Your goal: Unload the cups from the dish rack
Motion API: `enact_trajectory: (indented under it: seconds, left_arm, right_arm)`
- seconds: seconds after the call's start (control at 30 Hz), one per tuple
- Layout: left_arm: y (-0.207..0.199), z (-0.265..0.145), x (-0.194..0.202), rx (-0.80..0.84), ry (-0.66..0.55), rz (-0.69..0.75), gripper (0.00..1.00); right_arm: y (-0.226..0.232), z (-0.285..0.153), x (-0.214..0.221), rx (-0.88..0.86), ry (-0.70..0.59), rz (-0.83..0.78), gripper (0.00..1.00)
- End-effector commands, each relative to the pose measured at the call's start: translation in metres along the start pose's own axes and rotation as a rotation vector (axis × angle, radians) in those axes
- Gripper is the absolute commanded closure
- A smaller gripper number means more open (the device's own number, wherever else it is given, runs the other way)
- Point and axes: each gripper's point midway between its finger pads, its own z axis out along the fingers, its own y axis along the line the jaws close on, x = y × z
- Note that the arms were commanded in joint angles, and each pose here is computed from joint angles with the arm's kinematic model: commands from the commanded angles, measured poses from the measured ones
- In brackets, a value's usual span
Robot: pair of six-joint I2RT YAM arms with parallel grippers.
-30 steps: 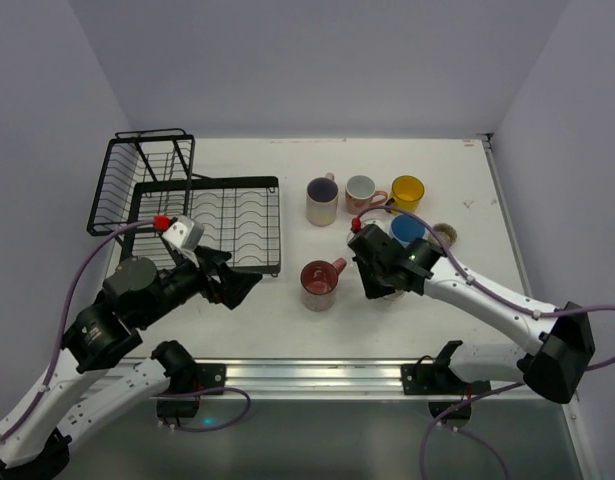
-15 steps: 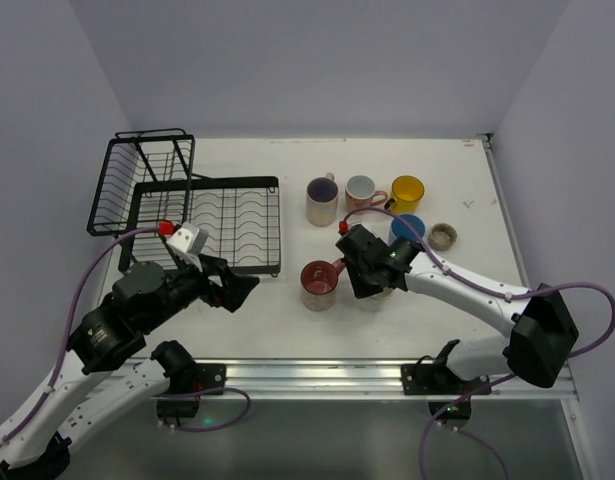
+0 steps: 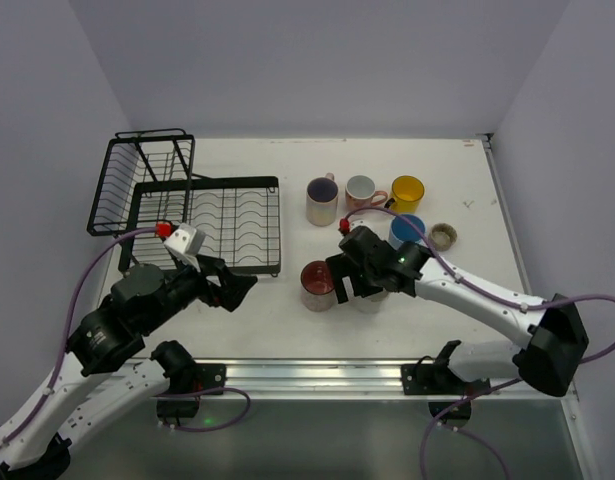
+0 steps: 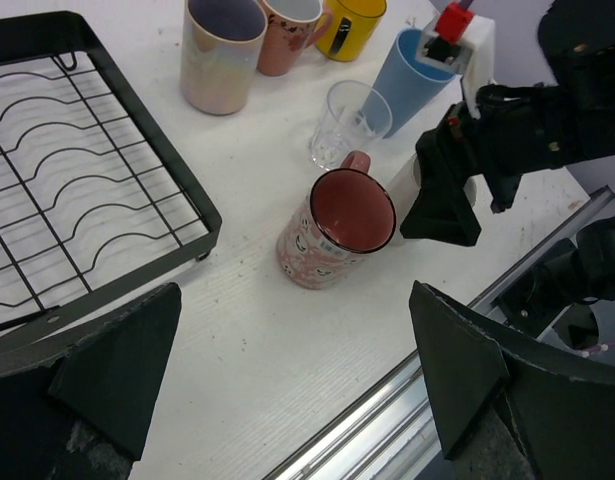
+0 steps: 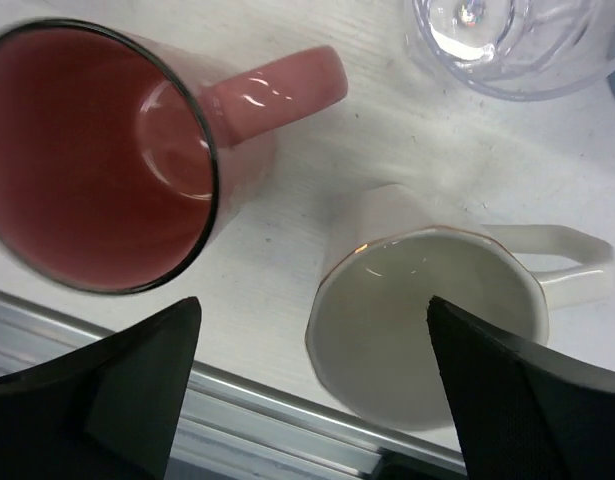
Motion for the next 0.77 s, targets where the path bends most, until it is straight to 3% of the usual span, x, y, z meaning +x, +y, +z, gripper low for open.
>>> enact_trajectory:
  seconds: [0.0, 0.13, 0.27, 0.37, 0.47, 0.73]
  left_arm:
    - [-0.008, -0.011, -0.038, 0.013, -0.109, 0.004, 0.00]
    - [-0.021, -0.018, -0.074, 0.038, -0.190, 0.010, 0.00]
    - [-0.027, -0.049, -0.142, -0.003, -0.366, 0.015, 0.00]
    - [-0.026, -0.076, -0.180, -0.047, -0.476, 0.003, 0.00]
    - [-0.025, -0.092, -0.194, -0.058, -0.536, -0.010, 0.00]
    - [0.000, -0.106, -0.180, -0.166, -0.528, -0.038, 0.00]
  right_arm:
    - [0.007, -0.052, -0.041, -0.079, -0.198, 0.038, 0.01]
    - [0.004, -0.121, -0.077, -0.165, -0.424, 0.065, 0.01]
    - [-0.028, -0.262, -0.122, -0.274, -0.901, 0.165, 0.01]
    - [-0.075, -0.358, -0.113, -0.327, -1.221, 0.293, 0.01]
    - [-0.102, -0.394, -0.092, -0.359, -1.343, 0.360, 0.01]
    - [-0.126, -0.382, -0.067, -0.340, -1.390, 0.458, 0.01]
